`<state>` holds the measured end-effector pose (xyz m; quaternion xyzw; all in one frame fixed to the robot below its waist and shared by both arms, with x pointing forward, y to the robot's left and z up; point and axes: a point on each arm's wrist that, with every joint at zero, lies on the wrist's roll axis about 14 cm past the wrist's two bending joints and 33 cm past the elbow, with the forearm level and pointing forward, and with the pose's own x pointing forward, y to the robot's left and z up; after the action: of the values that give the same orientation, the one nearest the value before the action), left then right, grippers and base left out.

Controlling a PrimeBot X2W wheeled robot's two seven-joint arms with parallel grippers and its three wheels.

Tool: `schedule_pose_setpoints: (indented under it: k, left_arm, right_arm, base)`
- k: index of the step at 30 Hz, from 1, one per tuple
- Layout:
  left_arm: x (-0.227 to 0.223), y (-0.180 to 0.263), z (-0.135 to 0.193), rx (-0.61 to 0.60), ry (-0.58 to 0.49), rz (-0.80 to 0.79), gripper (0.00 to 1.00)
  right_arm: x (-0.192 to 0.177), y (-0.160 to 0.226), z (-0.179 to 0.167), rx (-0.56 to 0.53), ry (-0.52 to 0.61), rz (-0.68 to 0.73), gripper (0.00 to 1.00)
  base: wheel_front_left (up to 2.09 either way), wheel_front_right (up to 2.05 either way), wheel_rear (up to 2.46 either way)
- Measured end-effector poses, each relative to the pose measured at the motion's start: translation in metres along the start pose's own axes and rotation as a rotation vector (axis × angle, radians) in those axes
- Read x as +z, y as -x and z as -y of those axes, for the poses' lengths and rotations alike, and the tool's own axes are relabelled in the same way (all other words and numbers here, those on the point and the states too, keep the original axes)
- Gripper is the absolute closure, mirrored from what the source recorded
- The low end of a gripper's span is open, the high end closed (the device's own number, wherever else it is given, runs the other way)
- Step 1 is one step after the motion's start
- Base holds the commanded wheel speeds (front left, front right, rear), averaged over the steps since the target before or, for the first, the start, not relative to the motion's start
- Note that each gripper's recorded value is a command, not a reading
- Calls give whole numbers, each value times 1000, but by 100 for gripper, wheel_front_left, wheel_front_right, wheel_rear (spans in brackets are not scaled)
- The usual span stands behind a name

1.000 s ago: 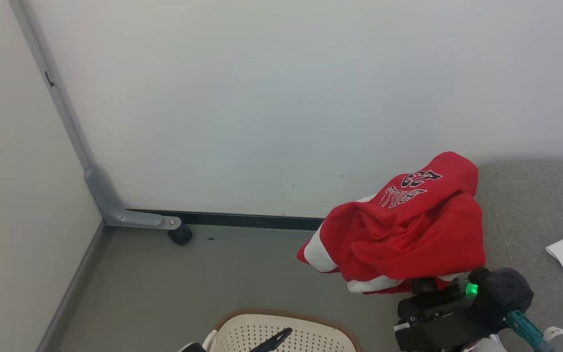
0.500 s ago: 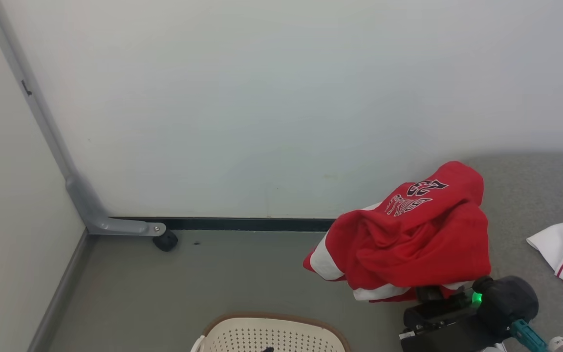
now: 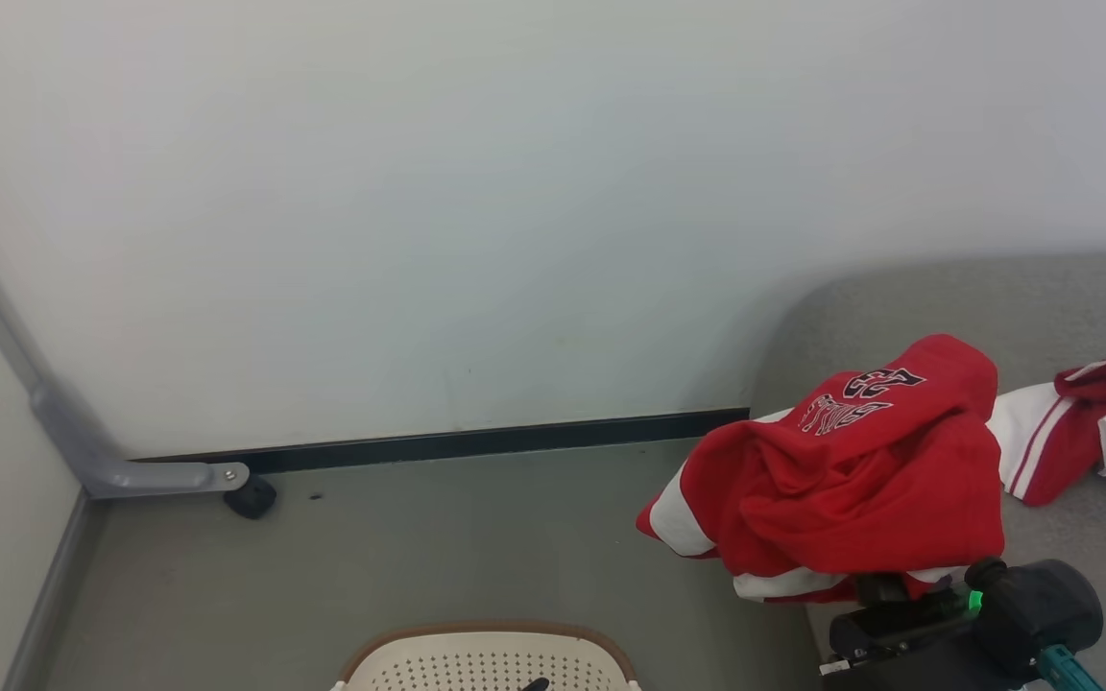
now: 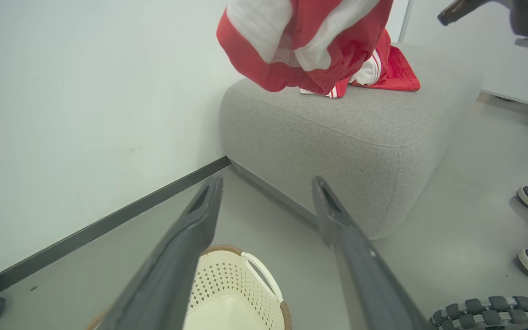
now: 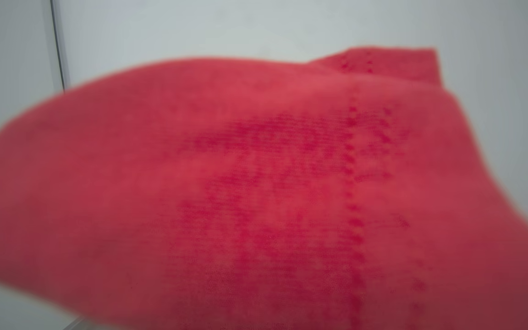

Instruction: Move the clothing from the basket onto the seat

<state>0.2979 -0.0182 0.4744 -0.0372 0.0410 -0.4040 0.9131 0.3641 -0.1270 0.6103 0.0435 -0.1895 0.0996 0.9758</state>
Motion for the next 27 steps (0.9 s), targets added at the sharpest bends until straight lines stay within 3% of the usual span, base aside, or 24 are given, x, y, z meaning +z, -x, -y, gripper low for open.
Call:
schedule_pose_setpoints:
  k: [13,27]
  left_arm:
    - [2,-25,28,-141,-6,-4,0]
    - [7,-48,68,-309,-13,3,0]
  right_arm:
    - [5,41,61,-184,108,-30,100]
    - [16,96,105,-365,178,-59,100]
  base:
    - [0,0,0]
    - [0,0,0]
